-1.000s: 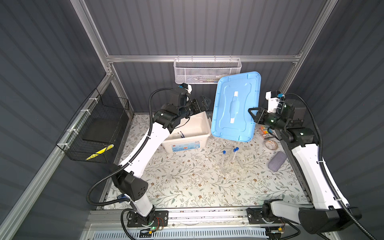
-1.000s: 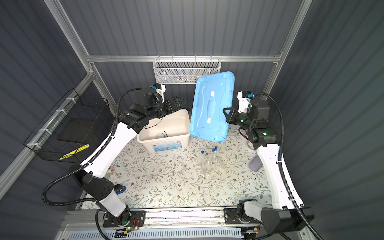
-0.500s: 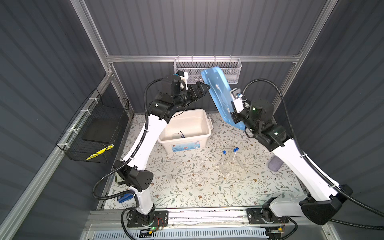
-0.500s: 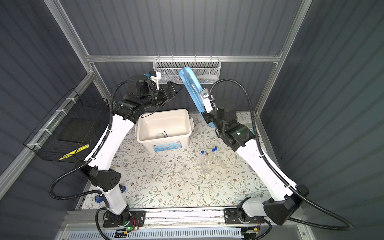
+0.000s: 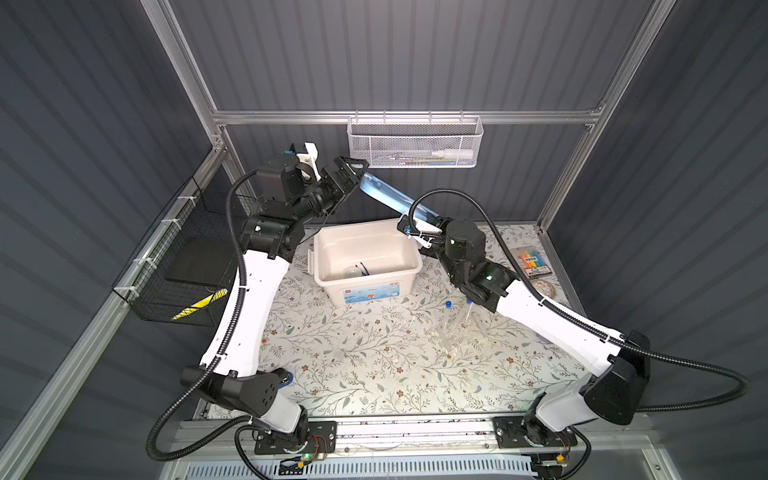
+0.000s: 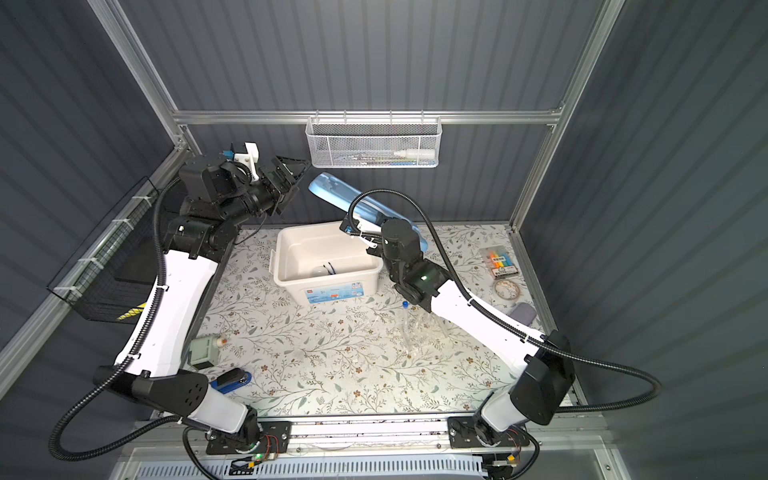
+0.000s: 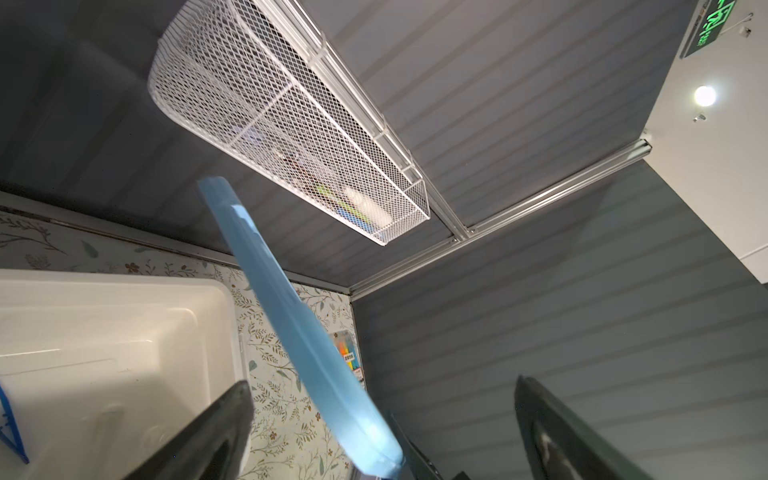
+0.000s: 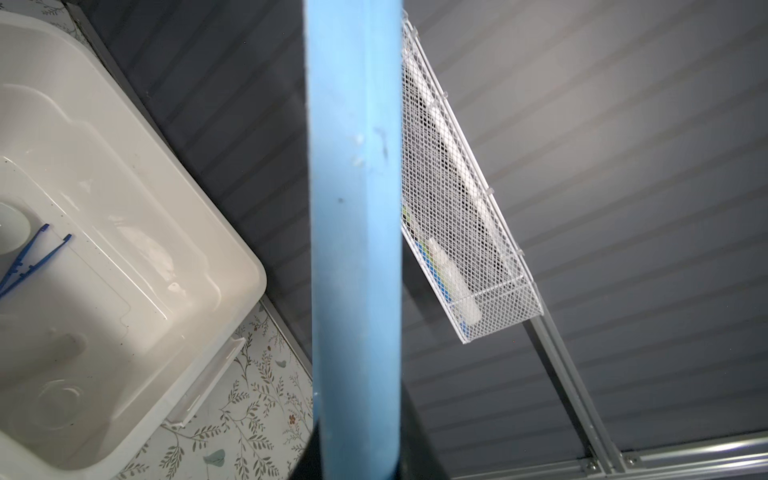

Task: Organize the chemistry lab equipment
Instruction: 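Lift the blue lid upright with both grippers above the white bin, then swing the upright blue lid over the white bin with both grippers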

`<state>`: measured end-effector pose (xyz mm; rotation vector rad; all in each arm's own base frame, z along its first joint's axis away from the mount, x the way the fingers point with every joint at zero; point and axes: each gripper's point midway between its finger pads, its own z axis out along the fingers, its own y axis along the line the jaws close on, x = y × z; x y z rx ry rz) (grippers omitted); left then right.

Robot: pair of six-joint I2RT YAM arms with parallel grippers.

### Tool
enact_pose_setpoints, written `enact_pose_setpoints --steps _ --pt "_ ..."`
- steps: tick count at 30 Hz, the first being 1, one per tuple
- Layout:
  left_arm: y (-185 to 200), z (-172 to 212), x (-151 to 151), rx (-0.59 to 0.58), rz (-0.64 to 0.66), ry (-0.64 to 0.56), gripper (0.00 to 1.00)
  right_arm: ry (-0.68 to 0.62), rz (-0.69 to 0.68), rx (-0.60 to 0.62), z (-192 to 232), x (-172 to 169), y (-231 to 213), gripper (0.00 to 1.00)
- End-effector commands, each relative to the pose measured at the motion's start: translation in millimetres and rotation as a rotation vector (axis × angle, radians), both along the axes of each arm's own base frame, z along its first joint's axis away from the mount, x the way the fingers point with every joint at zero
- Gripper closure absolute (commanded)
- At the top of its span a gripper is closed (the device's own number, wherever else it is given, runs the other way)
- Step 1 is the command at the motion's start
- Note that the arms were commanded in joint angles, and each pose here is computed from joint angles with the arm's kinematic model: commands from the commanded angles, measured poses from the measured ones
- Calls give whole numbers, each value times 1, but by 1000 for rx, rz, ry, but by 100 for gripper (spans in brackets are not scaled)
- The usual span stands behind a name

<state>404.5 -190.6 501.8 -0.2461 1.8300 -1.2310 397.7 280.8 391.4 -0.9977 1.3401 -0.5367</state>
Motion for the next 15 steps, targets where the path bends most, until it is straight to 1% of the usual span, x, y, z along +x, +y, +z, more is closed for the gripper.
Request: enact_pose_setpoints --steps 1,5,7,10,15 --pt "-8 -28 1 -16 -46 84 0 -116 25 12 22 -3 16 98" --pt "2 -58 -4 4 -8 148 0 -158 18 -4 13 -2 32 100" --pt "8 -69 -6 -4 8 168 0 -169 21 -11 8 -2 39 100" --pt "17 -80 -9 -5 30 181 0 -182 44 -36 -2 -4 50 100" --pt "38 -100 -15 37 77 228 0 -188 116 -61 -20 -13 70 99"
